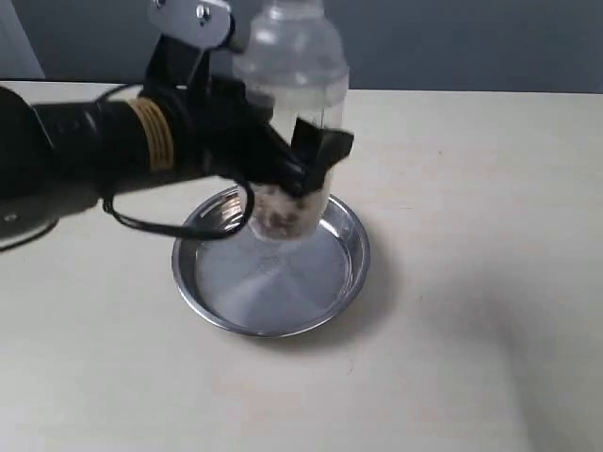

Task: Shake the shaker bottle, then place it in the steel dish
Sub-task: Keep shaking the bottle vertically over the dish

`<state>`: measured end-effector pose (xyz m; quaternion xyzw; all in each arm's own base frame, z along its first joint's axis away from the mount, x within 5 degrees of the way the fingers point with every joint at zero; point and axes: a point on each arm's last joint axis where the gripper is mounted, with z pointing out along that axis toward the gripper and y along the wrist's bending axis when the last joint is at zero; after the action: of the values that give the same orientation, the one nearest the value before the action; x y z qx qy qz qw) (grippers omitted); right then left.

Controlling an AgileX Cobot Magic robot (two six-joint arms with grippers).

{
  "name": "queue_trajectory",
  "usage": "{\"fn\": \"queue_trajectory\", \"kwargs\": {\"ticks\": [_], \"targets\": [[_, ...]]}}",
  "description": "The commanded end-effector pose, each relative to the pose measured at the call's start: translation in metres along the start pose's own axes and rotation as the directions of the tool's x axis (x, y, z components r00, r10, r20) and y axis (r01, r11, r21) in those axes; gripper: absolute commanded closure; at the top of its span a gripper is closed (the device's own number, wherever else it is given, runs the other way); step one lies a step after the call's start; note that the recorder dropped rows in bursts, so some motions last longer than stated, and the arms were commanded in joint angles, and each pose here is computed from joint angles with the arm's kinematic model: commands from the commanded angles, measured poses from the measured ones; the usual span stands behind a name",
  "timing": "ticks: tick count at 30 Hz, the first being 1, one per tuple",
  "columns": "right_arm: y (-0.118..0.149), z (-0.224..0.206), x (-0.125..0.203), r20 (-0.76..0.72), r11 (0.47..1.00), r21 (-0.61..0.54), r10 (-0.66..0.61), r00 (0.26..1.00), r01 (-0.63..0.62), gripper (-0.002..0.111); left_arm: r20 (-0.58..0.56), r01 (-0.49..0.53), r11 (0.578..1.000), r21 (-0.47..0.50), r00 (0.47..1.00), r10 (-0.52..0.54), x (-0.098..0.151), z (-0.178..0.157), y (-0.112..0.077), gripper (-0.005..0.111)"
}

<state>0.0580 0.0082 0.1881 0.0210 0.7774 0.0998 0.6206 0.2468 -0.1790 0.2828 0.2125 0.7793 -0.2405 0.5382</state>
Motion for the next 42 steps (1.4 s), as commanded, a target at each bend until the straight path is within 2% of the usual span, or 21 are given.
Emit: {"fn": "queue_trajectory", "kwargs": {"ticks": [1,4,6,10,15,19,21,23,25,26,28,29,30,31,33,34,35,37,39,40,42], "targets": [[0.0,0.0,-0.001,0.008,1.0,-0.002,-0.003,1.0,0.003,0.109,0.164,-0.022,0.999,0.027,0.986,0.017,-0.046,-0.019,-0.009,0.106],[0.0,0.0,-0.001,0.008,1.0,-0.002,-0.003,1.0,0.003,0.109,-0.155,0.035,0.999,-0.019,0.987,-0.038,0.045,0.013,0.003,0.106],[0.0,0.0,-0.001,0.008,1.0,-0.002,-0.003,1.0,0.003,0.109,-0.116,0.099,0.995,0.021,0.989,-0.096,0.062,0.018,0.002,0.106],[0.0,0.0,-0.001,0.008,1.0,-0.002,-0.003,1.0,0.003,0.109,0.209,0.099,0.98,0.17,0.969,-0.134,0.004,0.001,-0.013,0.106],[0.0,0.0,-0.001,0.008,1.0,-0.002,-0.003,1.0,0.003,0.109,-0.034,0.033,0.999,0.003,0.999,-0.033,0.037,0.018,0.007,0.106],[0.0,0.0,-0.001,0.008,1.0,-0.002,-0.003,1.0,0.003,0.109,0.261,-0.047,0.996,0.072,0.965,0.027,-0.034,-0.008,-0.005,0.106],[0.0,0.0,-0.001,0.008,1.0,-0.002,-0.003,1.0,0.003,0.109,0.308,-0.077,0.995,0.058,0.95,0.056,-0.056,-0.019,-0.008,0.106],[0.0,0.0,-0.001,0.008,1.0,-0.002,-0.003,1.0,0.003,0.109,0.204,-0.087,0.996,-0.004,0.975,0.086,-0.048,-0.017,-0.001,0.106],[0.0,0.0,-0.001,0.008,1.0,-0.002,-0.003,1.0,0.003,0.109,0.047,-0.119,0.986,-0.116,0.991,0.125,-0.028,-0.009,0.024,0.106],[0.0,0.0,-0.001,0.008,1.0,-0.002,-0.003,1.0,0.003,0.109,0.027,-0.055,0.986,-0.159,0.998,0.06,-0.022,-0.008,0.038,0.106],[0.0,0.0,-0.001,0.01,1.0,-0.003,-0.003,1.0,0.003,0.109,0.082,0.231,0.942,-0.241,0.973,-0.218,-0.005,-0.005,0.068,0.106],[0.0,0.0,-0.001,0.01,1.0,-0.003,-0.003,1.0,0.003,0.109,0.104,0.35,0.909,-0.226,0.936,-0.335,0.004,-0.002,0.065,0.106],[0.0,0.0,-0.001,0.01,1.0,-0.003,-0.003,1.0,0.003,0.109,0.07,0.327,0.924,-0.2,0.945,-0.32,0.009,0.0,0.056,0.106],[0.0,0.0,-0.001,0.01,1.0,-0.003,-0.003,1.0,0.003,0.109,-0.03,0.142,0.985,-0.094,0.989,-0.145,0.017,0.005,0.024,0.106],[0.0,0.0,-0.001,0.01,1.0,-0.003,-0.003,1.0,0.003,0.109,-0.121,-0.17,0.982,0.077,0.976,0.179,0.027,0.003,-0.023,0.106],[0.0,0.0,-0.001,0.01,1.0,-0.003,-0.003,1.0,0.003,0.109,-0.147,-0.278,0.955,0.106,0.945,0.291,0.03,0.001,-0.031,0.106],[0.0,0.0,-0.001,0.01,1.0,-0.002,-0.004,1.0,0.004,0.109,-0.18,-0.292,0.953,0.076,0.936,0.301,0.032,0.002,-0.023,0.106],[0.0,0.0,-0.001,0.01,1.0,-0.002,-0.004,1.0,0.004,0.109,-0.193,-0.102,0.99,-0.096,0.978,0.082,0.03,0.007,0.024,0.106],[0.0,0.0,-0.001,0.01,1.0,-0.002,-0.004,1.0,0.004,0.109,-0.036,0.327,0.918,-0.223,0.939,-0.343,0.026,0.008,0.06,0.106],[0.0,0.0,-0.001,0.01,1.0,-0.002,-0.004,1.0,0.004,0.109,-0.022,0.33,0.931,-0.156,0.941,-0.337,0.024,0.008,0.047,0.106],[0.0,0.0,-0.001,0.01,1.0,-0.002,-0.004,1.0,0.004,0.109,-0.058,0.054,0.997,0.047,0.997,-0.051,0.02,0.003,0.004,0.106]]}}
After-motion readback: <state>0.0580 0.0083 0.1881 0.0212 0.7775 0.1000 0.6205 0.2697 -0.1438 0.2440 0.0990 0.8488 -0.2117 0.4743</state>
